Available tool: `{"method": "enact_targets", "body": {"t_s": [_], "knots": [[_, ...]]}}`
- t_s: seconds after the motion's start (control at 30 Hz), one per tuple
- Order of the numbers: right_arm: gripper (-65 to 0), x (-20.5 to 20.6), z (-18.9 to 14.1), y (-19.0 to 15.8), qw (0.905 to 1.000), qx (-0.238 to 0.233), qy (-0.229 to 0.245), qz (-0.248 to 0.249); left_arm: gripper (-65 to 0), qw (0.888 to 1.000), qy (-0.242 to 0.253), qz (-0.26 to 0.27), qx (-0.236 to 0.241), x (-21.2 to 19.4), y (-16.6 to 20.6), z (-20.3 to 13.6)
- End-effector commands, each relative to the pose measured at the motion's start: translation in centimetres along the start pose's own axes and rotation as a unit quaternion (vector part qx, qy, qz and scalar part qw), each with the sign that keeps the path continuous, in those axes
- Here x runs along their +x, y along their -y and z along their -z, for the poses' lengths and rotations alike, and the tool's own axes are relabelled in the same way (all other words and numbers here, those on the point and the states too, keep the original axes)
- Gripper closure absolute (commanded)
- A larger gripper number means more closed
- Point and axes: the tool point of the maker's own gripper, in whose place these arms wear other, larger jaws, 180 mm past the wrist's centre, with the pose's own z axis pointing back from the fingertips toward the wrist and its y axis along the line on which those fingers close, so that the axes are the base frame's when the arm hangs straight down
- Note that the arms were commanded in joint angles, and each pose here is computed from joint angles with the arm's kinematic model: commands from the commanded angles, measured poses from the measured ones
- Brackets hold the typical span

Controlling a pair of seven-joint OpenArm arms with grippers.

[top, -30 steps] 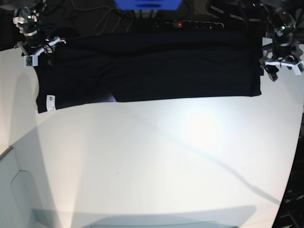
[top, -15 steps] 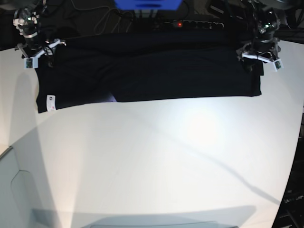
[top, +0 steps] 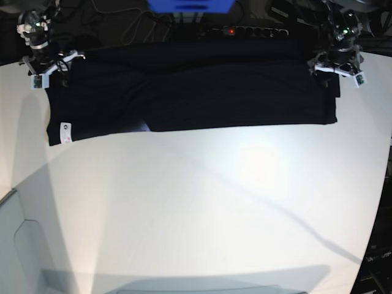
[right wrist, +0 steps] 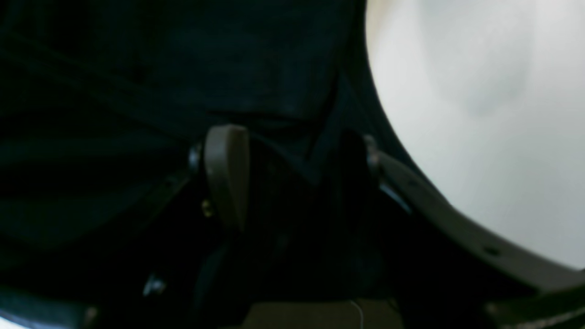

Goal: Fold the T-shirt properly
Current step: 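Hold the ends of the folded black strip with both grippers, then lift the strip end with the left gripper and fold it toward the middle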

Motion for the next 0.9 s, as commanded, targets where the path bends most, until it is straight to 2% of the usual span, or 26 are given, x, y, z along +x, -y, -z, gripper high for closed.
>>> {"method": "enact_targets", "body": {"t_s": [0.0,0.07,0.23,0.4,0.5,0.67,0.87], "knots": [[-32.1,1.0,-0.3,0.3,0.9998,0.002,0.018,-0.007,-48.0,1.000,-0.013,0.002,0.000,-0.4,-0.1,-0.1],[-32.1,1.0,-0.3,0.3,0.9998,0.002,0.018,-0.006,-41.7,1.000,-0.013,0.002,0.000,-0.4,-0.1,-0.1],[-32.1,1.0,-0.3,0.3,0.9998,0.002,0.018,-0.006,-16.5,1.000,-0.005,-0.002,-0.005,0.2,0.4,0.2],[-32.1,1.1,0.2,0.3,0.9998,0.003,0.021,-0.002,-0.4,1.000,-0.003,-0.005,-0.007,0.4,0.7,0.4],[-32.1,0.5,0.7,0.4,0.9999,0.004,0.013,0.008,-0.1,1.000,0.004,-0.006,-0.010,0.9,1.0,0.6],[-32.1,-0.2,1.6,1.3,1.0000,-0.005,-0.006,-0.004,-0.1,1.000,0.022,-0.001,-0.011,2.2,1.1,0.1],[-32.1,0.2,2.0,1.5,0.9998,-0.009,-0.007,-0.014,-0.1,0.997,0.075,0.020,-0.030,6.0,3.0,-1.6]]}}
